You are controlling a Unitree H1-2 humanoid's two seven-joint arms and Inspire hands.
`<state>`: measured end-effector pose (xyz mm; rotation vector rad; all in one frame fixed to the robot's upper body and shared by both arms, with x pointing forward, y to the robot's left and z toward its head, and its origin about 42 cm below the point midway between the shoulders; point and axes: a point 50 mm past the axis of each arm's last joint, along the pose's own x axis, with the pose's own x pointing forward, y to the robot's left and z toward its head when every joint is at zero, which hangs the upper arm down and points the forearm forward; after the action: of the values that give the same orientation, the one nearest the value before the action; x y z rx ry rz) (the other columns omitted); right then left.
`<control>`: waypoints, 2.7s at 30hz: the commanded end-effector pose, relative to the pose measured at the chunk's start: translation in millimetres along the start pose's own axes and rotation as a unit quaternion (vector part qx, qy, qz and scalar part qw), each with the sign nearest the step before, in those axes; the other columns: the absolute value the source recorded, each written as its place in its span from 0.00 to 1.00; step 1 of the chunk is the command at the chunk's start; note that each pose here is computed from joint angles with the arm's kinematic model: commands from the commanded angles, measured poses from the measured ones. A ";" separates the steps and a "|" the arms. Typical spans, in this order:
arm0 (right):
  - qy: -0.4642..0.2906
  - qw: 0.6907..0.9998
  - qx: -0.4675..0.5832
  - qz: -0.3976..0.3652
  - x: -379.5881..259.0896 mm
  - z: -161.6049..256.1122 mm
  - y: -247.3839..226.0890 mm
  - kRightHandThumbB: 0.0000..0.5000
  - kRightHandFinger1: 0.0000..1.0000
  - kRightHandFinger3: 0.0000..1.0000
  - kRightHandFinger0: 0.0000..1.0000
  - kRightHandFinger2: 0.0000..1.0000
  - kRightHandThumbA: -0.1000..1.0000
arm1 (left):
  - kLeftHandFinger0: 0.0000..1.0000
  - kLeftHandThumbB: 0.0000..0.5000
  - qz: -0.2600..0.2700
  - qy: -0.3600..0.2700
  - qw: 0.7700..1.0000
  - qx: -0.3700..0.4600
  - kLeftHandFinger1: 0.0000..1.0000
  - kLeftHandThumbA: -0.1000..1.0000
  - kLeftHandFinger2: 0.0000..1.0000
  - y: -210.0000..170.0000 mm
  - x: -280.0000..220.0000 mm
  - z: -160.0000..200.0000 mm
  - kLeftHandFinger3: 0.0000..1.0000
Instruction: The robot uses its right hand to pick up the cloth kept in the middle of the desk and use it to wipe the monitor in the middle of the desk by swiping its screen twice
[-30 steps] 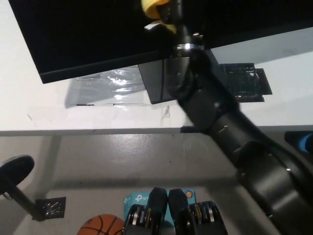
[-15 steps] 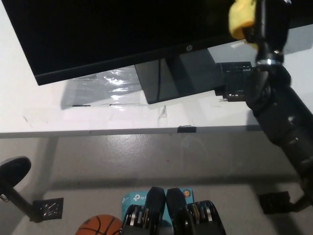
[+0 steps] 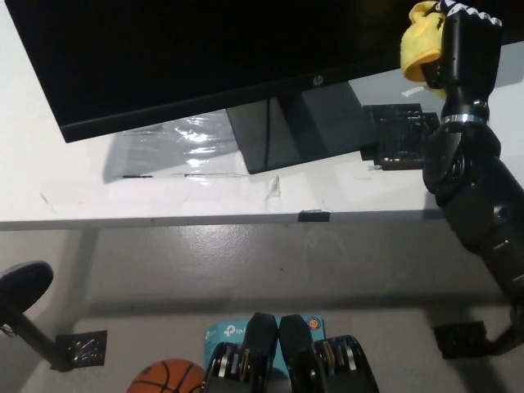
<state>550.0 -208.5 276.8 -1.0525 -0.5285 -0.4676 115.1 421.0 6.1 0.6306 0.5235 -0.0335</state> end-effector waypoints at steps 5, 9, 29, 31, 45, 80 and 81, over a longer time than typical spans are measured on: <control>-0.040 0.998 0.022 -0.033 36.7 47.1 -18.2 0.13 0.00 0.36 0.00 0.20 0.00 | 0.56 0.03 0.001 -0.014 1.000 0.003 0.57 0.32 0.67 -0.3 -7.3 1.0 0.91; -0.045 0.998 0.030 -0.028 44.2 70.3 -19.7 0.15 0.00 0.39 0.00 0.20 0.00 | 0.57 0.01 0.000 -0.014 1.000 0.006 0.58 0.29 0.68 -0.3 -6.8 -0.3 0.91; -0.175 0.978 0.113 -0.006 34.2 239.7 -5.0 0.19 0.00 0.36 0.00 0.00 0.00 | 0.57 0.02 -0.012 -0.016 1.000 0.018 0.58 0.35 0.69 0.1 -5.9 4.3 0.93; -0.185 0.976 0.117 -0.001 27.8 253.3 -2.3 0.24 0.00 0.37 0.00 0.00 0.00 | 0.57 0.01 -0.011 -0.015 1.000 0.017 0.58 0.35 0.68 -0.3 -5.9 4.6 0.92; -0.232 0.963 0.136 0.032 -0.5 289.4 9.5 0.48 0.00 0.27 0.00 0.00 0.00 | 0.58 0.03 -0.018 -0.012 1.000 0.010 0.59 0.33 0.70 -2.3 -3.2 1.7 0.92; -0.120 0.986 -0.018 0.110 -67.7 -6.3 -21.9 0.18 0.01 0.21 0.00 0.20 0.00 | 0.58 0.04 0.000 -0.014 1.000 0.006 0.59 0.35 0.70 5.3 -5.1 4.1 0.91; -0.117 0.986 -0.025 0.112 -66.5 -13.6 -21.7 0.20 0.01 0.22 0.00 0.26 0.00 | 0.58 0.04 0.000 -0.013 1.000 0.008 0.59 0.36 0.69 4.9 -4.9 2.7 0.91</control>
<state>476.2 -203.1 229.1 -1.1723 -0.6038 -0.1305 118.7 415.4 6.8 0.6286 0.5128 -0.0514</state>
